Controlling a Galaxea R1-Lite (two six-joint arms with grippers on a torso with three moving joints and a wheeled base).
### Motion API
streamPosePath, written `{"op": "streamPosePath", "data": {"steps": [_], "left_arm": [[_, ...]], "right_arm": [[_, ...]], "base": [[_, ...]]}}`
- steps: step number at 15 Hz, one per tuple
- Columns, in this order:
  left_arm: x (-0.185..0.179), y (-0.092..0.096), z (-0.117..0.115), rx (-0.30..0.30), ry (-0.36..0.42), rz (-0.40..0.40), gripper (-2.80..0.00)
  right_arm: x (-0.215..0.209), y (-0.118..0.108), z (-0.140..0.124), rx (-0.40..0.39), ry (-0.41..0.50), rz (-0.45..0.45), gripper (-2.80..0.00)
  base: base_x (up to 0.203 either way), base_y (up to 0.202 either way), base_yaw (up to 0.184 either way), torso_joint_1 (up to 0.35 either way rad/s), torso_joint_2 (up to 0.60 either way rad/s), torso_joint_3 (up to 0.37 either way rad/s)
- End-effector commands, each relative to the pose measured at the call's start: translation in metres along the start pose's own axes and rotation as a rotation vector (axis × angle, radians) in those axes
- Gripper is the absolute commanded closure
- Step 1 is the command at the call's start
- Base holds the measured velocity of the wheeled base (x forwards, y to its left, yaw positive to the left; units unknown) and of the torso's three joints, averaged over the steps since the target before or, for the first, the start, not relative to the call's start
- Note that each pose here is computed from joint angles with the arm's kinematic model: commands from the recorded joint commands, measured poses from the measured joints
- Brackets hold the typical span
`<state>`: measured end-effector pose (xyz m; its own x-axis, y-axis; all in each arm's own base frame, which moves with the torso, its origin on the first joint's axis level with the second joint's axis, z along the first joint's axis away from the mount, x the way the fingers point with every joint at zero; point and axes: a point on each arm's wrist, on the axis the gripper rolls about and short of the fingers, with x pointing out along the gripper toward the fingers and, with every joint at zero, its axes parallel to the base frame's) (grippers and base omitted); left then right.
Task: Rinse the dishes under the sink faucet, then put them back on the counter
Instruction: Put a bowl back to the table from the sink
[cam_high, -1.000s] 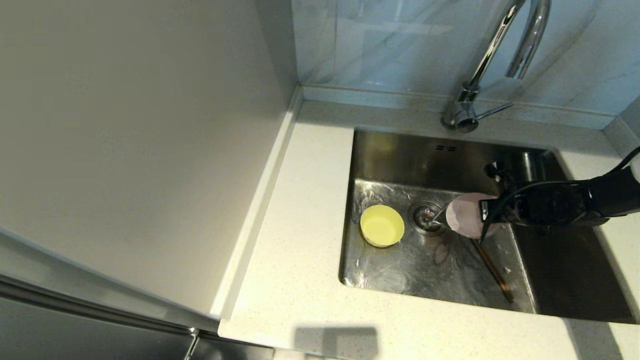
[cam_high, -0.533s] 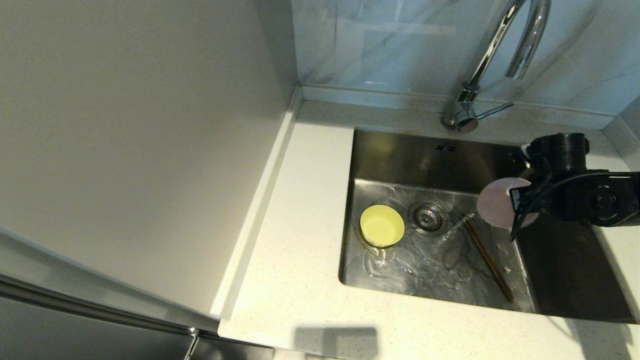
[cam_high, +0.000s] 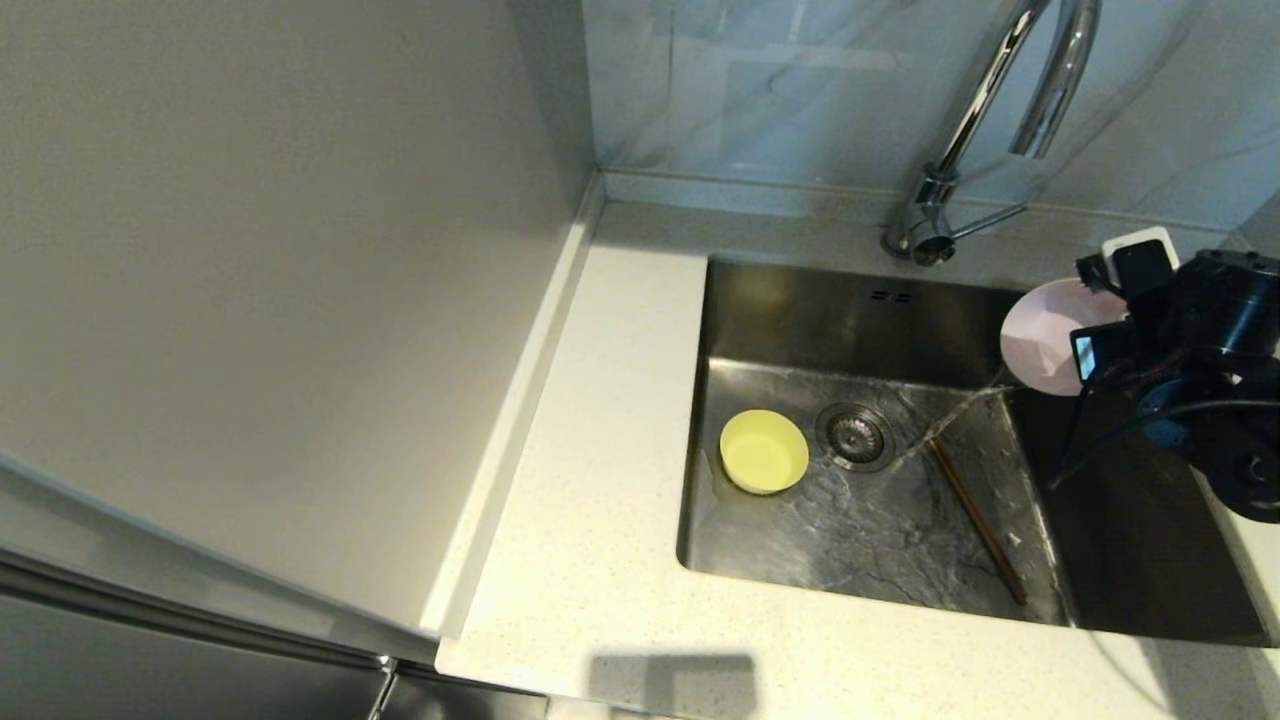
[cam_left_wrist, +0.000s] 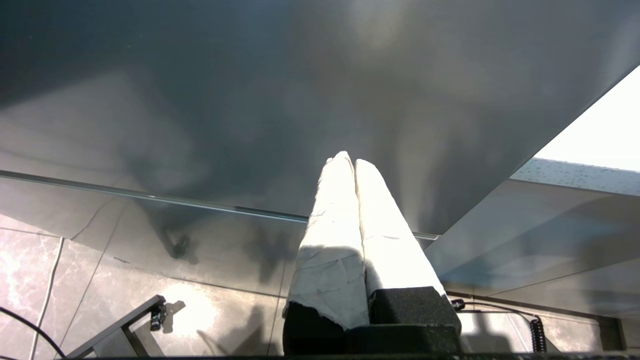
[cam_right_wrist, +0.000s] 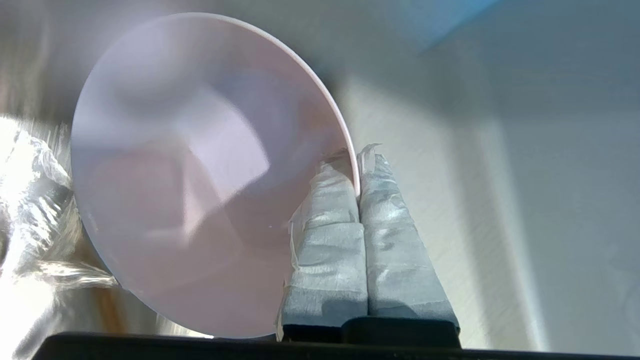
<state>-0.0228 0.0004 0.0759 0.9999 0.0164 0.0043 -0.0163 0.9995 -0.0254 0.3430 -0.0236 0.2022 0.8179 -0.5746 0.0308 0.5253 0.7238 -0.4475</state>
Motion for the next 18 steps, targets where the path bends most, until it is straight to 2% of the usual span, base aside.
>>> {"op": "streamPosePath", "data": {"steps": [1, 6, 12, 15, 18], "left_arm": [[0.000, 0.000, 0.000, -0.001, -0.003, 0.000, 0.00], [0.000, 0.000, 0.000, -0.001, -0.003, 0.000, 0.00], [0.000, 0.000, 0.000, -0.001, -0.003, 0.000, 0.00], [0.000, 0.000, 0.000, -0.001, -0.003, 0.000, 0.00], [0.000, 0.000, 0.000, -0.001, -0.003, 0.000, 0.00]], "right_arm": [[-0.004, -0.010, 0.013, 0.080, -0.138, -0.079, 0.00], [-0.013, -0.027, 0.032, 0.205, -0.377, -0.221, 0.00], [-0.012, -0.025, 0.029, 0.203, -0.377, -0.220, 0.00], [-0.005, -0.023, 0.033, 0.211, -0.402, -0.215, 0.00], [-0.003, -0.032, 0.042, 0.227, -0.451, -0.225, 0.00]], "base": [[0.000, 0.000, 0.000, 0.000, 0.00, 0.000], [0.000, 0.000, 0.000, 0.000, 0.00, 0.000], [0.000, 0.000, 0.000, 0.000, 0.00, 0.000], [0.000, 0.000, 0.000, 0.000, 0.00, 0.000], [0.000, 0.000, 0.000, 0.000, 0.00, 0.000]]}}
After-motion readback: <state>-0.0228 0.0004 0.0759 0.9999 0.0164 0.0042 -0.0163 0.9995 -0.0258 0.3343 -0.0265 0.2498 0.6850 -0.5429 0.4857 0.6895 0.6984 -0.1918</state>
